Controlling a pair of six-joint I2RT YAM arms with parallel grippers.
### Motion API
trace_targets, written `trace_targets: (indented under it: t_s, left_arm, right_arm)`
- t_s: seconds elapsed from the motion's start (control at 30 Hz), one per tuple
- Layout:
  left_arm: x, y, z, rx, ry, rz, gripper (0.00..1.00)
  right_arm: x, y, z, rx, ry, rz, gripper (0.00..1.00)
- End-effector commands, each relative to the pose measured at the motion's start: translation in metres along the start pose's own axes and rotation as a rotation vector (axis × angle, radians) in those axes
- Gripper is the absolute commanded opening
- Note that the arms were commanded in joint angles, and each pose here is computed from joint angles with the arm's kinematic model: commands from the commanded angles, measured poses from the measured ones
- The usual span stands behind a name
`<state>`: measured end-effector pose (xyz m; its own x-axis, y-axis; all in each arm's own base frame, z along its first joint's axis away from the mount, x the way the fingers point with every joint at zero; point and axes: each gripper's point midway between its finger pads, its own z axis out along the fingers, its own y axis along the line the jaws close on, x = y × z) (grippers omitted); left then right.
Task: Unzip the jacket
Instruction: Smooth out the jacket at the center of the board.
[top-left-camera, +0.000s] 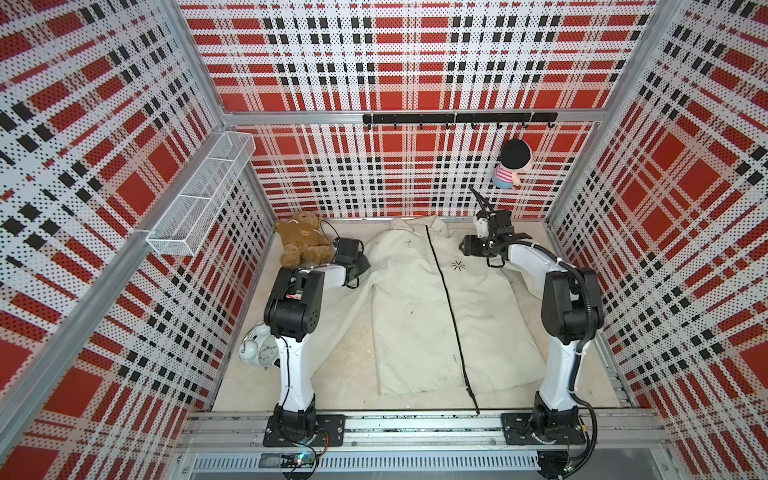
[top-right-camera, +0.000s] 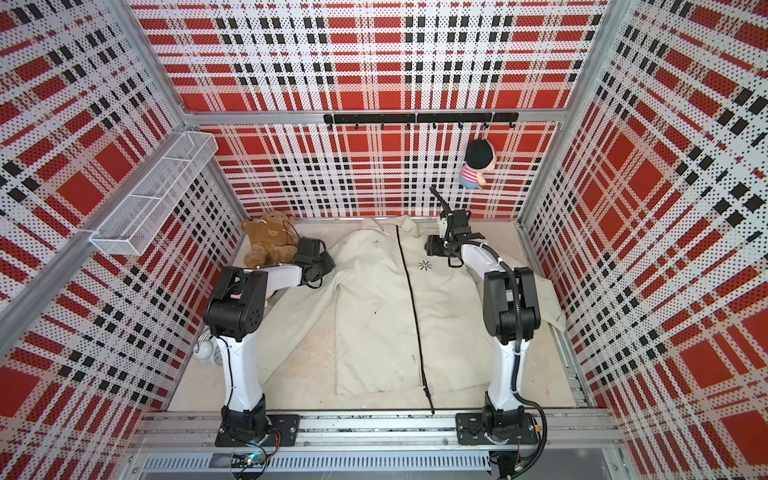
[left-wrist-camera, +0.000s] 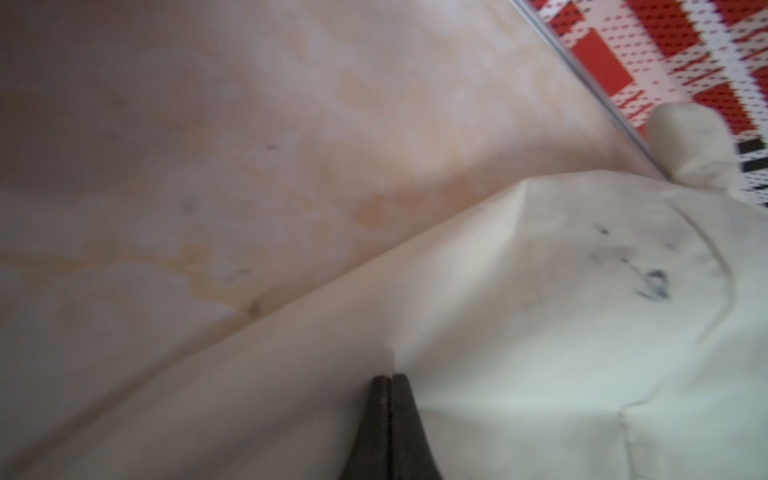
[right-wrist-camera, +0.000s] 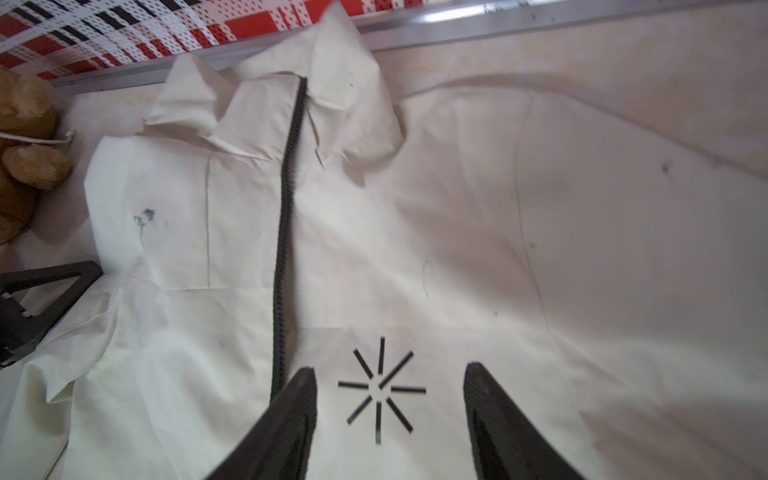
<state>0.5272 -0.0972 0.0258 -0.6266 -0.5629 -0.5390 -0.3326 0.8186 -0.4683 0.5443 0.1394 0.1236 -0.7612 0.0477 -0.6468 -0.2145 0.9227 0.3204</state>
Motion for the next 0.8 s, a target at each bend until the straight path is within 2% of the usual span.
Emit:
trace_targets:
  t_s: [0.0, 0.1, 0.2, 0.23, 0.27, 0.33, 0.43, 0.53, 0.63, 0.7, 0.77]
  left_arm:
    - [-0.004, -0.003, -0.014, 0.038, -0.035, 0.04, 0.05]
    - [-0.022, -0.031, -0.031, 0.109, -0.105, 0.069, 0.1]
    - [-0.047, -0.07, -0.051, 0.159, -0.191, 0.131, 0.33]
    - [-0.039, -0.101, -0.057, 0.21, -0.191, 0.163, 0.44]
    - [-0.04, -0.12, -0.061, 0.249, -0.196, 0.173, 0.51]
    - [-0.036, -0.161, -0.064, 0.324, -0.184, 0.186, 0.57]
    - [-0.024, -0.206, -0.05, 0.422, -0.126, 0.128, 0.58]
    - [-0.011, -0.244, -0.026, 0.492, -0.082, 0.065, 0.54]
    - [0.001, -0.257, 0.013, 0.445, -0.061, 0.043, 0.5]
    - [0.016, -0.253, 0.045, 0.405, -0.014, 0.038, 0.43]
    - [0.024, -0.246, 0.066, 0.377, 0.011, 0.044, 0.4]
  right_arm:
    - [-0.003, 0.013, 0.029, -0.105, 0.036, -0.063, 0.65]
    - [-0.012, 0.0, 0.046, -0.039, 0.047, -0.071, 0.7]
    - [-0.025, -0.008, 0.055, -0.004, 0.028, -0.093, 0.75]
    - [-0.028, -0.009, 0.058, -0.001, 0.028, -0.098, 0.76]
    - [-0.029, -0.009, 0.06, 0.0, 0.031, -0.1, 0.76]
    - [-0.028, -0.009, 0.066, -0.011, 0.042, -0.093, 0.76]
    - [-0.017, -0.011, 0.075, -0.024, 0.068, -0.062, 0.72]
    - [-0.005, -0.016, 0.081, -0.009, 0.082, -0.017, 0.65]
    - [0.004, -0.023, 0.084, 0.017, 0.097, 0.018, 0.63]
    - [0.011, -0.03, 0.088, 0.037, 0.113, 0.041, 0.61]
    - [0.015, -0.037, 0.091, 0.053, 0.12, 0.068, 0.59]
